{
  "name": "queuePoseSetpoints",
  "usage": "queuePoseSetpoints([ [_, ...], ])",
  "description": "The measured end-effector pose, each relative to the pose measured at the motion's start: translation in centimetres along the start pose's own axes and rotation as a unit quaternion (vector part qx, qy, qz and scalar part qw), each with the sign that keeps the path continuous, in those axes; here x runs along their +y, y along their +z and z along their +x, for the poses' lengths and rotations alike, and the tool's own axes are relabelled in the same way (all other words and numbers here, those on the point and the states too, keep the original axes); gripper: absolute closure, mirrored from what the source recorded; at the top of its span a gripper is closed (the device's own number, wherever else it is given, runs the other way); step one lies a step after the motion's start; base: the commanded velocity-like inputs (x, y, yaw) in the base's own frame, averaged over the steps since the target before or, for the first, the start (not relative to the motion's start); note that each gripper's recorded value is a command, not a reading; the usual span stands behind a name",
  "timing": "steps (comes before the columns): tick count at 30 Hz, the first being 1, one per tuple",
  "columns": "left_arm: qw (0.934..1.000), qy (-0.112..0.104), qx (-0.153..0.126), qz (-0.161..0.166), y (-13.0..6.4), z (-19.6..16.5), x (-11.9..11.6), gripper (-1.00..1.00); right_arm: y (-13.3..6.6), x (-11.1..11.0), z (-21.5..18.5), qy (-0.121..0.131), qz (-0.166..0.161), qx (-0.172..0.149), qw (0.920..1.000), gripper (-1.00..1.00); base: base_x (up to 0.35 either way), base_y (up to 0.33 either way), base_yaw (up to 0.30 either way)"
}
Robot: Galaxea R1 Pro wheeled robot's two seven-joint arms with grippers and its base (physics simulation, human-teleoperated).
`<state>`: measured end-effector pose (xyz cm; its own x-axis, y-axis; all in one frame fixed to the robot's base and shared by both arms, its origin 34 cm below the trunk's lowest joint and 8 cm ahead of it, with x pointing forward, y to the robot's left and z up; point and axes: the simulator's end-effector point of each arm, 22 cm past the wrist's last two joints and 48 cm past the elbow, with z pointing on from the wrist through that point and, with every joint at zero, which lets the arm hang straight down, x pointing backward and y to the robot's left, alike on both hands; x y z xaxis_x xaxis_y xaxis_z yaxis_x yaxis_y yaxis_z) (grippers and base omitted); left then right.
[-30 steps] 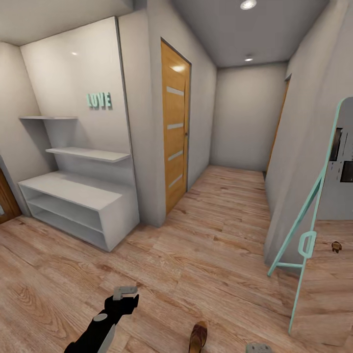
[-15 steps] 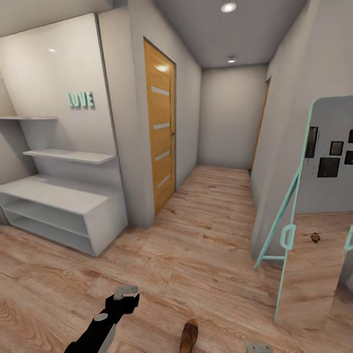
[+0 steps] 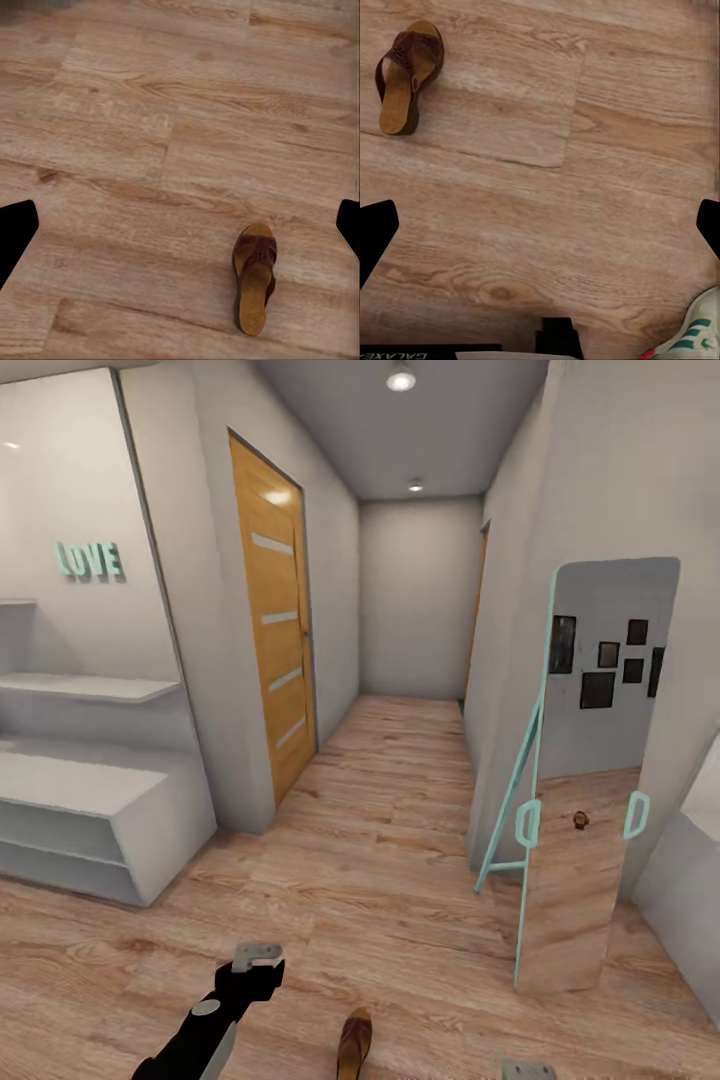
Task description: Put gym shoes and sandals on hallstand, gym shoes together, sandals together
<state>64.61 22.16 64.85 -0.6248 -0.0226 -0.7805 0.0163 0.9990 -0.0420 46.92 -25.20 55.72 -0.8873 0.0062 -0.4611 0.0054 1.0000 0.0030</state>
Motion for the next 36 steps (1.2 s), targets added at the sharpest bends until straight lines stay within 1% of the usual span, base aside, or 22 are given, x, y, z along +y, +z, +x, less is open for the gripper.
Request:
queuePoseSetpoints([
  [18, 1.0000, 0.000, 0.001, 0.000, 0.0, 0.2, 0.0, -1.00, 0.0, -0.1, 0.0, 0.000, 0.000, -0.001, 1.0000, -1.00, 0.000, 0.000, -0.293],
  [21, 1.0000, 0.000, 0.001, 0.000, 0.0, 0.2, 0.0, -1.00, 0.0, 0.0, -0.1, 0.000, 0.000, -0.001, 1.0000, -1.00, 0.000, 0.000, -0.120],
  [30, 1.0000, 0.000, 0.002, 0.000, 0.0, 0.3, 0.0, -1.00, 0.0, 0.0, -0.1, -0.002, 0.000, -0.001, 1.0000, -1.00, 0.000, 0.000, -0.015],
  [36, 0.9999, 0.001, 0.015, 0.000, 0.0, 1.7, 0.0, -1.00, 0.0, 0.0, -0.2, -0.003, 0.002, -0.003, 1.0000, -1.00, 0.000, 0.000, 0.000],
])
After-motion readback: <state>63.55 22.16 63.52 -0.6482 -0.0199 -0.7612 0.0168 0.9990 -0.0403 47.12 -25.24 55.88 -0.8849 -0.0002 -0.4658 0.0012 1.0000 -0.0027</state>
